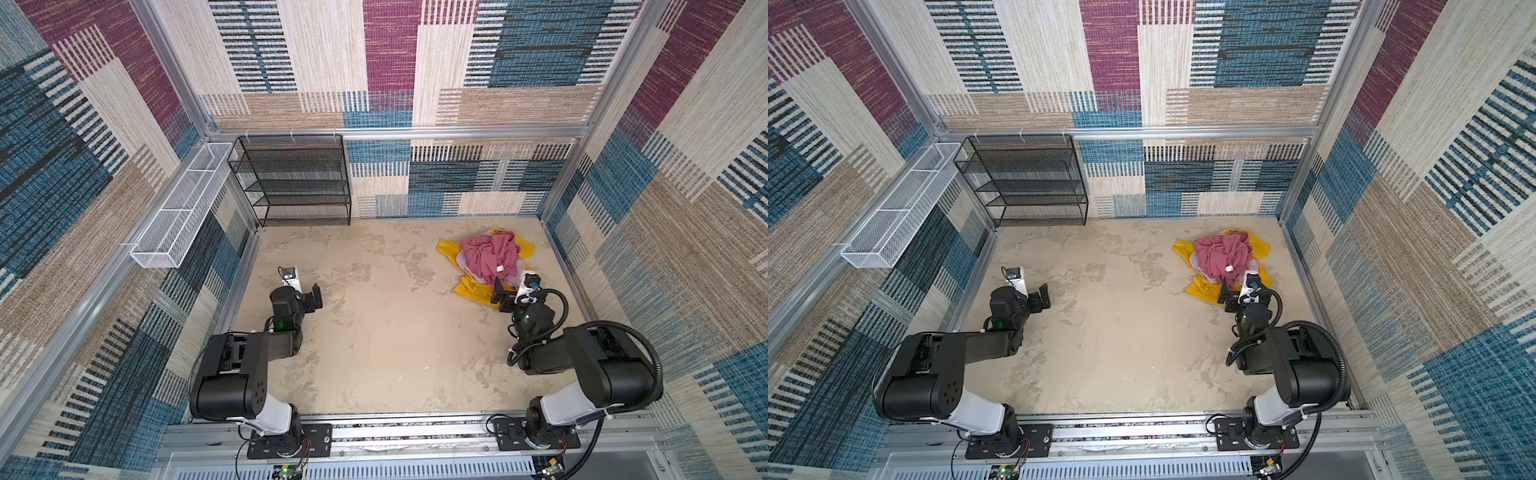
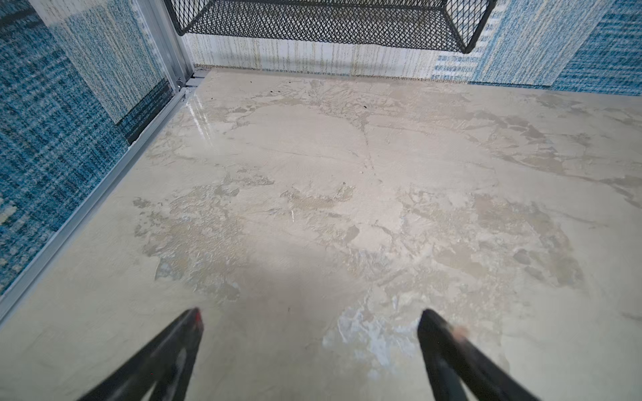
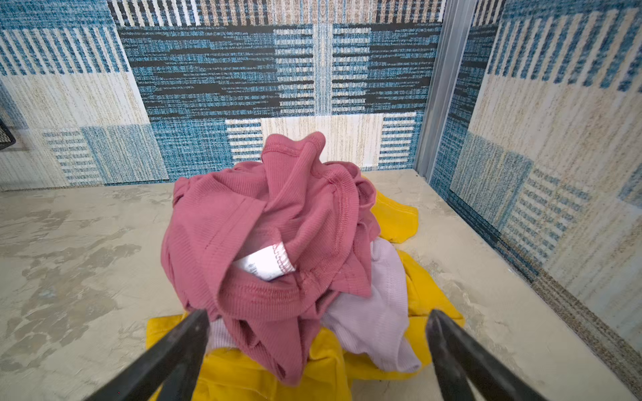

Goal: Pick out a specific cloth from the pile
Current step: 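Move the right gripper toward the clothes pile and lower it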

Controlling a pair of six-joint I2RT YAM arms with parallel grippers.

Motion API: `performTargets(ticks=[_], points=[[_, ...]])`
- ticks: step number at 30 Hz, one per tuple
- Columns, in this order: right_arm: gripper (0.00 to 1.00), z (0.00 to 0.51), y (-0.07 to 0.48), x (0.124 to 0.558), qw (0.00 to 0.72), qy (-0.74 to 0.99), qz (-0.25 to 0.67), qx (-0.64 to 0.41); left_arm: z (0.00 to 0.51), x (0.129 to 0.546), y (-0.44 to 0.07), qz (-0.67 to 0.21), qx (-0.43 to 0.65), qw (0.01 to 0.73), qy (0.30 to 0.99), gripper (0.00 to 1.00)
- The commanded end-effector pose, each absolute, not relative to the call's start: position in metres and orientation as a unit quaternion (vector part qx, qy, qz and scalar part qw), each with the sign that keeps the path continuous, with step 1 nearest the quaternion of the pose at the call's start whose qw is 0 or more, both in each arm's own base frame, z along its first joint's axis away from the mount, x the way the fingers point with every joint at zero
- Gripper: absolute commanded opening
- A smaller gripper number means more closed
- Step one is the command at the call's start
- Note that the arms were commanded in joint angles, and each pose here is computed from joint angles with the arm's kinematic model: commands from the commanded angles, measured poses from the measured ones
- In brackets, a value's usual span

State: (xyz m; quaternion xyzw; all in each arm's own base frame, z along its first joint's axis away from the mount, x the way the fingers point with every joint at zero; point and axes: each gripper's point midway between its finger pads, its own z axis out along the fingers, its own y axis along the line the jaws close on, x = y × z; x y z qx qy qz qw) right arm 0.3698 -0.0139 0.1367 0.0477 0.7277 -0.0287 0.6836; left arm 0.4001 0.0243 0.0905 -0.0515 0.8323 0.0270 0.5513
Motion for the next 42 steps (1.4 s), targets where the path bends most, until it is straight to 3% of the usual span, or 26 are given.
performTargets(ticks=[1,26,35,39,42], points=[[1.0,0.146,-0.012,0.371,0.697,0.715,-0.025,0.044,0.096,0.402,0.025,0.035,-0.045,0.56,0.826,1.0],[1.0,0.145,-0.011,0.371,0.696,0.717,-0.023,0.044,0.095,0.402,0.026,0.035,-0.045,0.559,0.827,0.99],[1.0,0.153,-0.017,0.38,0.68,0.73,-0.043,0.061,0.114,0.395,0.032,0.052,-0.063,0.56,0.824,0.83],[0.9,0.168,-0.02,0.399,0.648,0.755,-0.049,0.09,0.126,0.39,0.03,0.057,-0.076,0.527,0.845,0.69],[0.89,0.199,-0.009,0.388,0.674,0.731,-0.039,0.096,0.149,0.388,0.022,0.073,-0.069,0.546,0.832,0.67]])
